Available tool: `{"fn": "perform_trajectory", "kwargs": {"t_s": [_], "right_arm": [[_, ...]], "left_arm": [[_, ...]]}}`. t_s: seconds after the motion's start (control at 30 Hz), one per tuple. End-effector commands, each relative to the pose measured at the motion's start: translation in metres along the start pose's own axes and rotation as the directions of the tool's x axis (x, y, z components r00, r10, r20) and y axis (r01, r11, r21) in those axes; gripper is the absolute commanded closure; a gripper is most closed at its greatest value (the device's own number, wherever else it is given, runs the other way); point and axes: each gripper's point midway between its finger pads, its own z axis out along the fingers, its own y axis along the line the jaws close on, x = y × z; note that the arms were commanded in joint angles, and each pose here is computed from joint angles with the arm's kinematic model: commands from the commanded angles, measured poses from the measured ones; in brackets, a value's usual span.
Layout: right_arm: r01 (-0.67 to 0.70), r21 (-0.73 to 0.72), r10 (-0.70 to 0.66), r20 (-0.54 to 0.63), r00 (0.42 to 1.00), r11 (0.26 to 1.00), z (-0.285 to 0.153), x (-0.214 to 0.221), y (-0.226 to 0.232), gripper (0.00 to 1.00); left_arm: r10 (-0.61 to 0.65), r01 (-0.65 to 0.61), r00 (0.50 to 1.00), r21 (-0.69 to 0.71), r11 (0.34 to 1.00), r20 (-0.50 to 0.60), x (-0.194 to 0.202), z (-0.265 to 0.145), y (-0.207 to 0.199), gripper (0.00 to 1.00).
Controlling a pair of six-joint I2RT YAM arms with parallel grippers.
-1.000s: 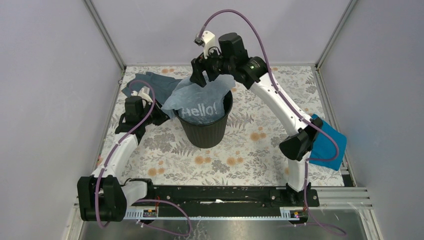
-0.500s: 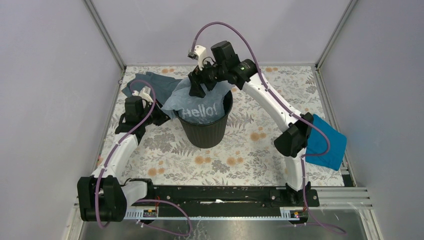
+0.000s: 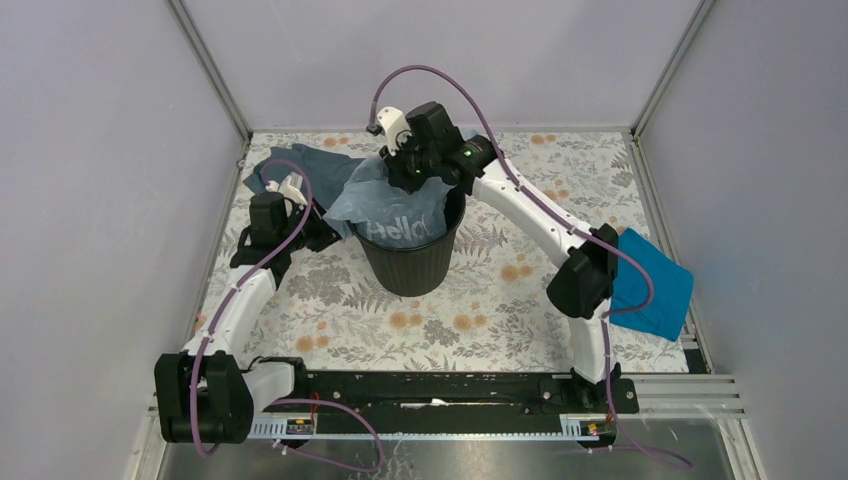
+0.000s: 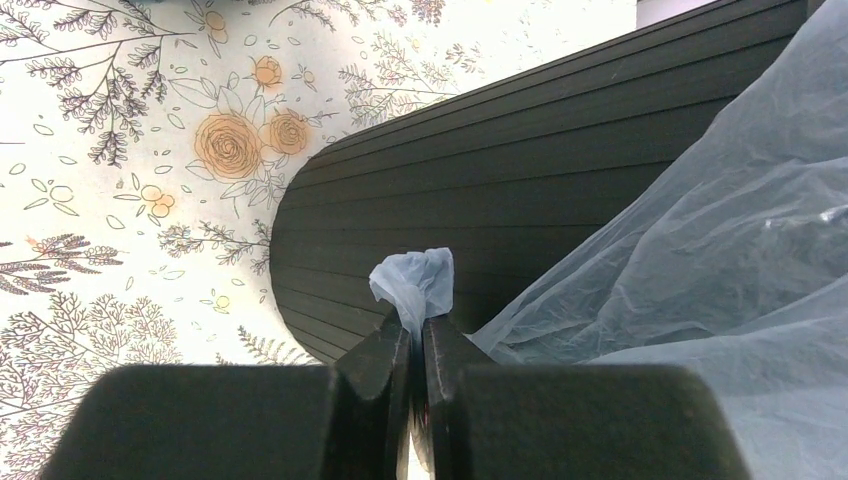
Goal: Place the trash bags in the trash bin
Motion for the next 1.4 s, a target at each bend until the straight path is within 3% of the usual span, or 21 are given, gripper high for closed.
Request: {"fn": "perform_trajectory", "kwargs": {"t_s": [0.0,0.07,0.4,0.7,0.93,1.23,1.37], "right_arm": [[-0.009,0.039,0.004,0.147,0.989,0.999,-0.062,-0.044,0.010,0.95],[-0.029,0.004,0.028,0.150,0.988,1.000,-0.075,-0.037,0.021,1.00],[-0.128,-0.172,0.155,0.154,0.976,0.977,-0.127,0.002,0.073,1.00],[-0.264,-0.218,0.309,0.207,0.928,0.939,-0.153,0.024,0.092,1.00],[-0.300,-0.236,0.363,0.301,0.882,0.924,-0.179,0.028,0.099,1.00],[-0.344,-0.215,0.397,0.300,0.867,0.914,-0.191,0.063,0.102,1.00],[-0.351,-0.239,0.413,0.300,0.860,0.905,-0.190,0.084,0.110,1.00]], "left_arm": [[0.071,-0.073,0.996,0.044,0.996,0.054,-0.016,-0.006,-0.016,0.91],[0.074,-0.077,0.996,0.038,0.996,0.056,-0.016,-0.007,-0.015,0.90],[0.078,-0.080,0.996,0.028,0.996,0.054,-0.012,-0.009,-0.011,0.89],[0.080,-0.081,0.995,0.024,0.996,0.061,-0.011,-0.015,-0.014,0.89],[0.086,-0.090,0.992,0.045,0.995,0.088,-0.011,-0.027,-0.024,0.80],[0.064,-0.071,0.994,0.084,0.994,0.089,-0.005,-0.036,-0.033,0.97],[0.071,-0.079,0.990,0.066,0.995,0.121,-0.005,-0.042,-0.032,1.00]]}}
